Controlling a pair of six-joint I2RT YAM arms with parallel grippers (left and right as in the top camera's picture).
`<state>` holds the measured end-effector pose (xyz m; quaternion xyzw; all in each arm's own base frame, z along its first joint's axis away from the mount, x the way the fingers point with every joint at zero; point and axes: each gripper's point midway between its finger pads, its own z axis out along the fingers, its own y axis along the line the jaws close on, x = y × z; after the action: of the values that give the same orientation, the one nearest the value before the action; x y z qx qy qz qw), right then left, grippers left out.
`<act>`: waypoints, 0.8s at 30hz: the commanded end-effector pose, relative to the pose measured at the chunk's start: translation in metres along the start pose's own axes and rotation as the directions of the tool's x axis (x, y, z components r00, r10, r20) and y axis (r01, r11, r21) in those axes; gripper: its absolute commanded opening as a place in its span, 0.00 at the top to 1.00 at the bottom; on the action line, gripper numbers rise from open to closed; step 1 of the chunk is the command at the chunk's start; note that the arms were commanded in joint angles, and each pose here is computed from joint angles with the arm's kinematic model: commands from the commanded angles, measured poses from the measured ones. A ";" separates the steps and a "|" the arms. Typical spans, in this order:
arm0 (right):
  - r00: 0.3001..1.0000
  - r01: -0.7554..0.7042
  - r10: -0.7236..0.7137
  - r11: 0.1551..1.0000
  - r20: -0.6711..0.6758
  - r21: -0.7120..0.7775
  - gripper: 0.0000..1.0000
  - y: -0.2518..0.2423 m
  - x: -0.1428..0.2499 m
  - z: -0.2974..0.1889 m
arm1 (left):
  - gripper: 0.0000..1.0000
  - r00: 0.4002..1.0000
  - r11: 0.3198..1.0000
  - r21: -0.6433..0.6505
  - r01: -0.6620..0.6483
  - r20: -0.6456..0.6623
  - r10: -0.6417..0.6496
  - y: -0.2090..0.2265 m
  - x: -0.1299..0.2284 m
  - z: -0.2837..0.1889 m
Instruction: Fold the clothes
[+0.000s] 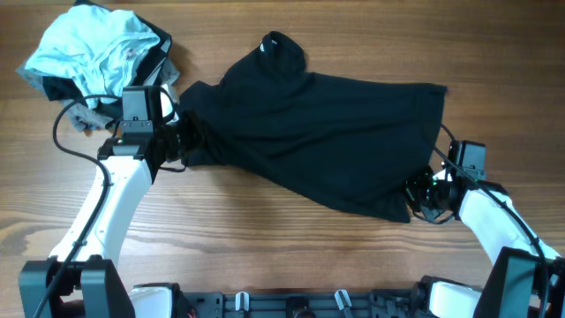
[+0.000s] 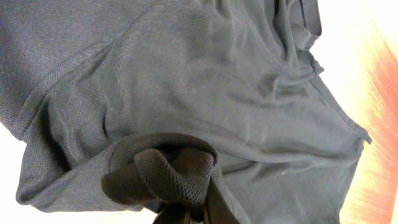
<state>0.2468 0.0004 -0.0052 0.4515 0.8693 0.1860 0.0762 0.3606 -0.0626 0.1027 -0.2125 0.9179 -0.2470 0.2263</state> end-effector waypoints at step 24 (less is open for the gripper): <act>0.971 -0.036 0.078 0.983 -0.228 0.182 0.59 -0.052 0.052 -0.009 | 0.92 1.000 1.000 -0.022 0.007 0.004 -0.006 0.004 -0.003 -0.001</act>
<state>0.1581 0.0173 -0.0059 0.4464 0.8738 0.1558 -0.1134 0.3576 -0.0620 0.1005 -0.2150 0.9199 -0.2438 0.2195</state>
